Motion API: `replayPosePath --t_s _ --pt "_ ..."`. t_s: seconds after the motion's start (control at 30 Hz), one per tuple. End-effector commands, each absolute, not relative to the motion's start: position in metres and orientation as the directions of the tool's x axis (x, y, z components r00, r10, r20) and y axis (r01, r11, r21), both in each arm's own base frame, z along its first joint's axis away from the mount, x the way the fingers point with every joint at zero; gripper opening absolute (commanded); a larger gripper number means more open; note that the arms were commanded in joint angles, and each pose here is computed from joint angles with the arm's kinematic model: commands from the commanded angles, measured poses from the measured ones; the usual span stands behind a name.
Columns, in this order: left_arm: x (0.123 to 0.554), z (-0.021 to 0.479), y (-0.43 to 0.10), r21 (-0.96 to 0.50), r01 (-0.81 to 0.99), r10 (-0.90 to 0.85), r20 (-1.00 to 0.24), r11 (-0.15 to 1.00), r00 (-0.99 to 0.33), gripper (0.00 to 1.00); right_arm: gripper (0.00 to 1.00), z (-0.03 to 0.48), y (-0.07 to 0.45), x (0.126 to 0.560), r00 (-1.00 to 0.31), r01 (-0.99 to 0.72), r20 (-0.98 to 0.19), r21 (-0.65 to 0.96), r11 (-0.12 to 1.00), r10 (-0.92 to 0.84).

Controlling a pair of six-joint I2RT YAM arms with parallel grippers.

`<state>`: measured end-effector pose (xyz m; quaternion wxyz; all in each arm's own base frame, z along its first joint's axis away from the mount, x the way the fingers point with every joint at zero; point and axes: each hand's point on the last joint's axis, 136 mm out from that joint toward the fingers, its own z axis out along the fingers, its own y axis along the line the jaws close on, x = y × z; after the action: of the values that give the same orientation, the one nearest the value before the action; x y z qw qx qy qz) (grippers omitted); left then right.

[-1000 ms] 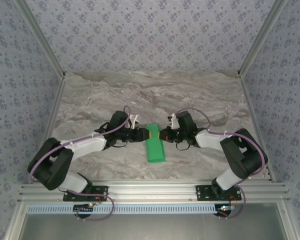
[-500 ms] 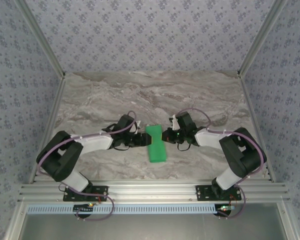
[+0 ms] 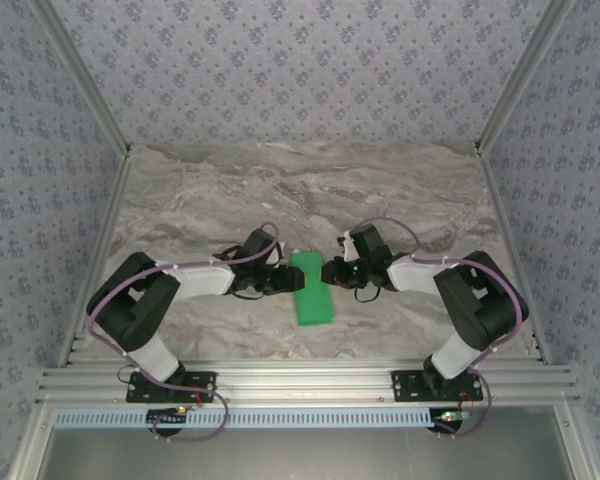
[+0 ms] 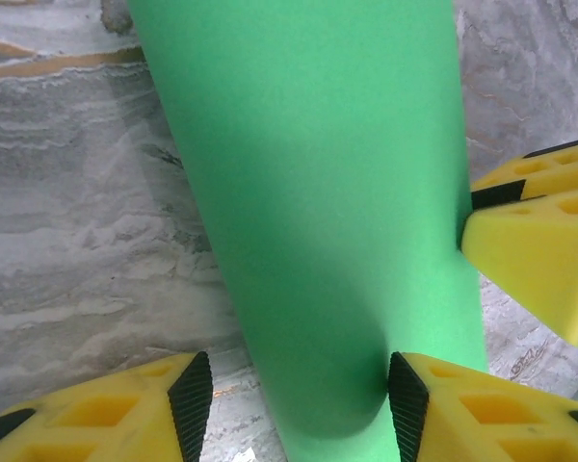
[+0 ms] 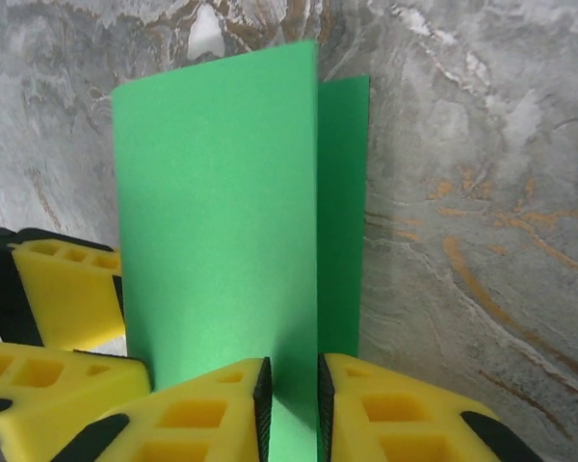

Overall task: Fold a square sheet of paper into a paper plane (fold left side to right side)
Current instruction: First fold in half a square sheet of paper at the center of the table.

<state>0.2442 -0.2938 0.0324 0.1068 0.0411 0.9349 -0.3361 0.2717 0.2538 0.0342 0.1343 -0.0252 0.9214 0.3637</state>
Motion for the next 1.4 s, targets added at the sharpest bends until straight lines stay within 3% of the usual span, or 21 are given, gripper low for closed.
replayPosePath --t_s 0.0,0.17,0.47,1.37 --pt "0.246 0.026 -0.292 -0.583 0.129 0.0 -0.215 0.802 -0.977 0.53 0.32 0.044 0.247 0.277 -0.954 -0.155 -0.296 0.635 0.756 0.053" --pt "0.246 0.018 -0.289 -0.565 0.114 -0.001 -0.2 0.817 -0.98 0.52 0.44 0.051 0.225 0.276 -0.933 -0.169 -0.356 0.548 0.819 0.046" --pt "0.243 0.012 -0.285 -0.536 0.122 0.023 -0.187 0.835 -0.982 0.51 0.53 0.069 0.186 0.274 -0.885 -0.144 -0.457 0.443 0.885 0.084" --pt "0.236 0.0 -0.284 -0.458 0.188 0.131 -0.155 0.869 -0.979 0.54 0.59 0.082 0.154 0.265 -0.86 -0.109 -0.494 0.429 0.897 0.131"
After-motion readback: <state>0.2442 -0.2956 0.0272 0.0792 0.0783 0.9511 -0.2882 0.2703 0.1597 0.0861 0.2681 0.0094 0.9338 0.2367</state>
